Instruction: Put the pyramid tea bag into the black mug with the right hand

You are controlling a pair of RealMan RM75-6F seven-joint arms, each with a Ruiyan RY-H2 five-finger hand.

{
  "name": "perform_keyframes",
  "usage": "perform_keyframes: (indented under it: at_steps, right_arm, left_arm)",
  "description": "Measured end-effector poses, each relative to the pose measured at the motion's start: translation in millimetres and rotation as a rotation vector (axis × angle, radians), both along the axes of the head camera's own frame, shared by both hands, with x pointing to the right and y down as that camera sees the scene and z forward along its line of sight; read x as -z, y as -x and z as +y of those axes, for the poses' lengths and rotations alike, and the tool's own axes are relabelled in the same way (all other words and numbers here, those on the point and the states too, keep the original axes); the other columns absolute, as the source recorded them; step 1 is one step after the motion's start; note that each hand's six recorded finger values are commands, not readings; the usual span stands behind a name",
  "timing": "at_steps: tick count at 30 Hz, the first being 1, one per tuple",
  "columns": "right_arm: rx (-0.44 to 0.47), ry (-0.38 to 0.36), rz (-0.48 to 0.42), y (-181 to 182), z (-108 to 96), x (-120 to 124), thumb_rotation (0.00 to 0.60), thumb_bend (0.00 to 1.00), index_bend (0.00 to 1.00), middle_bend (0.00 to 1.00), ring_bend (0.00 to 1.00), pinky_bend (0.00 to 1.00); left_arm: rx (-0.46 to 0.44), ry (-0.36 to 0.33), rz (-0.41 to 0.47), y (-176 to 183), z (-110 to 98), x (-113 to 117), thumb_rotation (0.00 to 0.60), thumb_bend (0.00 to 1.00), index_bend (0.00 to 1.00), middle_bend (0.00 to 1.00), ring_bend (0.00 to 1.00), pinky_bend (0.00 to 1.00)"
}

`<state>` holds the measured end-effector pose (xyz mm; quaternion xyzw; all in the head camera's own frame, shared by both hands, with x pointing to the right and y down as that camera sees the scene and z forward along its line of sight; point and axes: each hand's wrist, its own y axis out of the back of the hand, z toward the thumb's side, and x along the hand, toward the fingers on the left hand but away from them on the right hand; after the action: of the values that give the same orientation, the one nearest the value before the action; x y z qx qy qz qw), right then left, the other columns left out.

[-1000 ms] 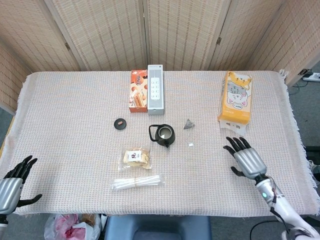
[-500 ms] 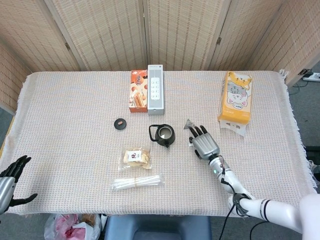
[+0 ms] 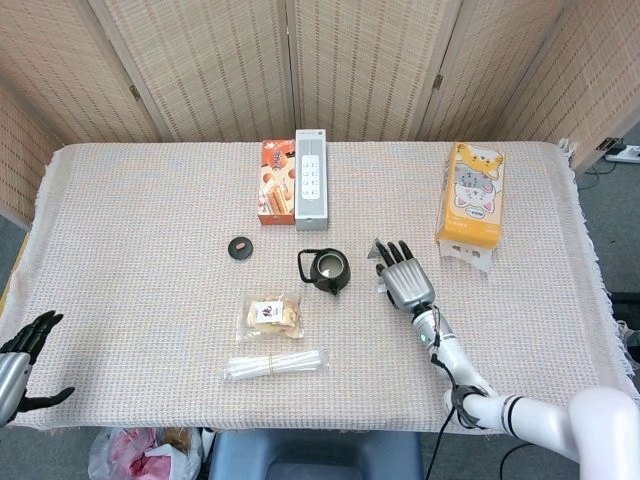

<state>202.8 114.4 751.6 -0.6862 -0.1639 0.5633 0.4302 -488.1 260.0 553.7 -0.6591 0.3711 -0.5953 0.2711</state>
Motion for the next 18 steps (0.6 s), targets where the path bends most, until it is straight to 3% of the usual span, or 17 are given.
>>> perform_keyframes:
  at_steps: [10, 18]
  right_arm:
    - [-0.022, 0.021, -0.043, 5.2, 4.1, -11.1, 0.600, 0.26, 0.38, 0.00, 0.00, 0.00]
    - [-0.033, 0.017, -0.055, 6.7, 3.8, -15.5, 0.600, 0.26, 0.45, 0.00, 0.00, 0.00]
  left_arm:
    - [0.010, 0.002, -0.002, 1.2, -1.3, -1.1, 0.600, 0.13, 0.00, 0.09, 0.14, 0.28]
    - [0.008, 0.005, 0.002, 1.6, -1.6, -1.4, 0.600, 0.13, 0.00, 0.09, 0.14, 0.28]
